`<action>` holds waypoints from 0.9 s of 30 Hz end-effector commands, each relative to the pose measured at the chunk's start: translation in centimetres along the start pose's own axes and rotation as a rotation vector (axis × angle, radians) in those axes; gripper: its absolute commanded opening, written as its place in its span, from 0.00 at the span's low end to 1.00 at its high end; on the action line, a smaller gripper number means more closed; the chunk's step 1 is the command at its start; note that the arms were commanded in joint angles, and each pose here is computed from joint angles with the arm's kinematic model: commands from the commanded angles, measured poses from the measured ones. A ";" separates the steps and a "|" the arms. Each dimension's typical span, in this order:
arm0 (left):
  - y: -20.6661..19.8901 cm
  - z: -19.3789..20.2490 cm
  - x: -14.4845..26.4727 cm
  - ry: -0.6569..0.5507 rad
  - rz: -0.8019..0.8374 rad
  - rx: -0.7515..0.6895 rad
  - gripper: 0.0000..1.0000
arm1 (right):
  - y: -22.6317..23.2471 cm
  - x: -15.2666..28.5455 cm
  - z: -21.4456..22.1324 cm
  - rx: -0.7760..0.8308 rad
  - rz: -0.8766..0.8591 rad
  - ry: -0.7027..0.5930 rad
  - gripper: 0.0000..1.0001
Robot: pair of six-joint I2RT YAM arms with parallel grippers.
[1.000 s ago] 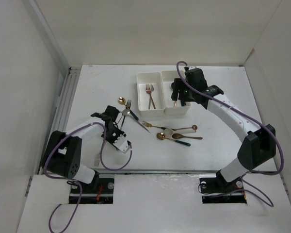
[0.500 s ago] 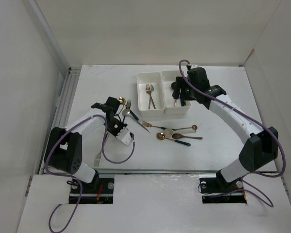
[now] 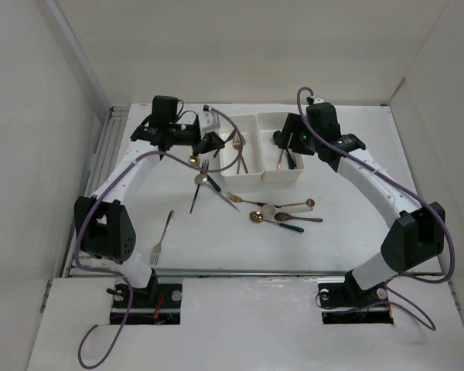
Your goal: Sort the eating utensils into containers
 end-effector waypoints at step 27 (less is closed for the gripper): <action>10.0 -0.3 -2.7 0.173 -0.749 0.584 0.53 | -0.2 3.0 -2.6 -0.042 0.020 -0.136 0.72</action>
Point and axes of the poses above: each gripper's point midway between its finger pads, its own x axis back along the fingers, its own y axis along the line the jaws close on, z = x × y, the point moved 4 cm from there along x, back along the fingers, and after that the axes turned 1 degree about x, right-handed, at the moved point
